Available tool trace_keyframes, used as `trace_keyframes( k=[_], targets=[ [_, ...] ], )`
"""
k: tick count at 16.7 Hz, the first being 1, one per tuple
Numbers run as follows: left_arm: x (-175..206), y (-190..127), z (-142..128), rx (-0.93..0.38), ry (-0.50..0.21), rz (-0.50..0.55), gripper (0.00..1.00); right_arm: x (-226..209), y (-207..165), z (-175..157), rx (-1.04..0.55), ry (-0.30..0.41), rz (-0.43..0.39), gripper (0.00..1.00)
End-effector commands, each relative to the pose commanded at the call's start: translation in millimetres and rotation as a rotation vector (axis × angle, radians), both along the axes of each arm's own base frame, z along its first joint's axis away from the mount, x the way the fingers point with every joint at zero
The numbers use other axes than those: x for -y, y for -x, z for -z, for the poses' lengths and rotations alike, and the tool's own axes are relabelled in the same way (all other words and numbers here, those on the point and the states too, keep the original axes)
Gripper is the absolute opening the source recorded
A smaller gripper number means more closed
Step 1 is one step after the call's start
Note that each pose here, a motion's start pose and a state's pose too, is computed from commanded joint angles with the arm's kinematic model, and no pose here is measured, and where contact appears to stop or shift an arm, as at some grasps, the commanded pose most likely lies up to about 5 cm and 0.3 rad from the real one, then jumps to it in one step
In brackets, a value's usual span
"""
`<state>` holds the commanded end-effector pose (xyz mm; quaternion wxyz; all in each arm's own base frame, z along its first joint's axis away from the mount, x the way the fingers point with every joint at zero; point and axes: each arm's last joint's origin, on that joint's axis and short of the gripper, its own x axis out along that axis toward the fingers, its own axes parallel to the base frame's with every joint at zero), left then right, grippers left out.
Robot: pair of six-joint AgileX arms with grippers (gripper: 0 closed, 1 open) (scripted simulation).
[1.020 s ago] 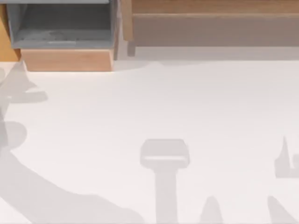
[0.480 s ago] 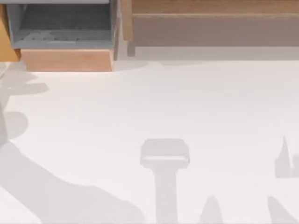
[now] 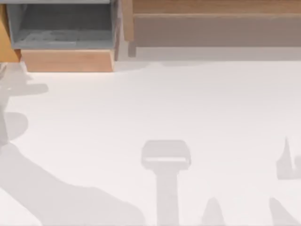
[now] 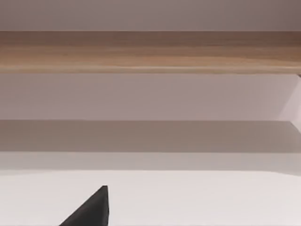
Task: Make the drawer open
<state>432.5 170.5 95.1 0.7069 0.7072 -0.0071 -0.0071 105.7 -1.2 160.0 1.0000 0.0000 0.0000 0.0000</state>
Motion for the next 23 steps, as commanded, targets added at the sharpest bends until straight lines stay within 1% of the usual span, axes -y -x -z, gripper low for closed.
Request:
trace_keyframes(
  k=[6,7,14,15,16,19,22,23],
  targets=[
    [0.0,0.0,0.0,0.000,0.000,0.000,0.02,0.0,0.0,0.0,0.000,0.000,0.000,1.00],
    [0.0,0.0,0.0,0.000,0.000,0.000,0.00,0.0,0.0,0.0,0.000,0.000,0.000,1.00],
    [0.0,0.0,0.0,0.000,0.000,0.000,0.00,0.0,0.0,0.0,0.000,0.000,0.000,1.00],
    [-1.4,0.9,5.0,-0.018,0.013,-0.003,0.00,0.0,0.0,0.0,0.000,0.000,0.000,1.00],
    [-1.6,1.7,4.4,-0.015,0.012,-0.002,0.00,0.0,0.0,0.0,0.000,0.000,0.000,1.00],
    [-4.2,17.2,0.6,-0.002,0.006,-0.001,0.00,0.0,0.0,0.0,0.000,0.000,0.000,1.00],
    [-0.6,45.2,12.7,-0.048,0.029,-0.003,0.00,0.0,0.0,0.0,0.000,0.000,0.000,1.00],
    [0.0,53.1,12.7,-0.047,0.029,-0.004,0.00,0.0,0.0,0.0,0.000,0.000,0.000,1.00]
  ],
)
